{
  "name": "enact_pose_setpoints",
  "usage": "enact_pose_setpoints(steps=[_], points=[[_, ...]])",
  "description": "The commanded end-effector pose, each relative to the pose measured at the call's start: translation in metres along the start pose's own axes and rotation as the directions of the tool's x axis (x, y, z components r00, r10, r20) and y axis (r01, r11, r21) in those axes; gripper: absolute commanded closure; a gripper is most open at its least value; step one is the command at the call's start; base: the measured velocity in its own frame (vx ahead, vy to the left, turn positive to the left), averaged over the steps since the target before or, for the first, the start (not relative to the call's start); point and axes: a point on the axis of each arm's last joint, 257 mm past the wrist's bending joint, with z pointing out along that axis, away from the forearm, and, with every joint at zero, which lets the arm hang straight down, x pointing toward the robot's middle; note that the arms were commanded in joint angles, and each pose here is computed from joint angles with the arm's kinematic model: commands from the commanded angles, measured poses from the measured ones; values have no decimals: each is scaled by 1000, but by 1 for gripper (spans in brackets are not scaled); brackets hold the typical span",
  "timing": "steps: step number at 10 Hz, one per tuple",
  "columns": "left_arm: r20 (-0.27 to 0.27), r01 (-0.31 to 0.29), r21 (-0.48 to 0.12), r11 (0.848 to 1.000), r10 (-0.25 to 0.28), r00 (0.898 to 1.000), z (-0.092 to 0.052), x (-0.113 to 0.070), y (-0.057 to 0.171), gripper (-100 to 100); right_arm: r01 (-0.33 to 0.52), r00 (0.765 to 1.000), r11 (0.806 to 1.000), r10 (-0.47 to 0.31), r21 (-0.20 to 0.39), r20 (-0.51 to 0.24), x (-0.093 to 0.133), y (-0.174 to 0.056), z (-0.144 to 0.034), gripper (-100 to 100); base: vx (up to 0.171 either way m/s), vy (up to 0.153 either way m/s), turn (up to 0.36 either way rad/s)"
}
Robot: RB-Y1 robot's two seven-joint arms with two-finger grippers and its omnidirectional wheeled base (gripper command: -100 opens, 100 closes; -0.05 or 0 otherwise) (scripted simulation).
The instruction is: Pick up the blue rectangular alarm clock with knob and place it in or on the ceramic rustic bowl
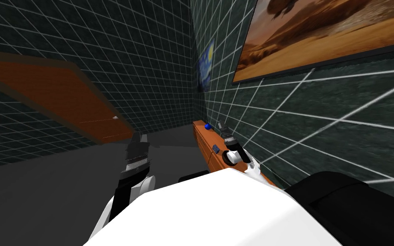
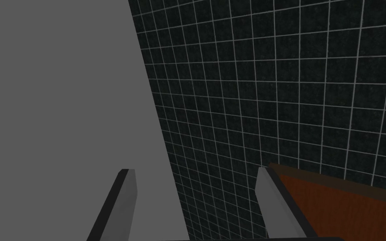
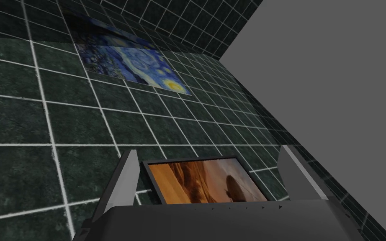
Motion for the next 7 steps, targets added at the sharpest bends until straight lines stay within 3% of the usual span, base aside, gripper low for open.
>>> enact_pose_setpoints(steps=[1,2,3,6,7], points=[[0,0,0,1000,0,1000,0,0,0,0,39,998,999,-37,30,-46,5,-15,3,-100,31,-9,111],[0,0,0,1000,0,1000,0,0,0,0,67,995,996,-62,59,-79,10,-28,4,-100,38,-12,166],[0,0,0,1000,0,1000,0,0,0,0,76,993,996,-71,55,-91,11,-28,5,-100,31,-10,63],[0,0,0,1000,0,1000,0,0,0,0,176,965,975,-144,133,-221,32,-72,4,-100,43,-12,150],[0,0,0,1000,0,1000,0,0,0,0,188,960,973,-154,132,-234,31,-73,4,-100,39,-17,41]])
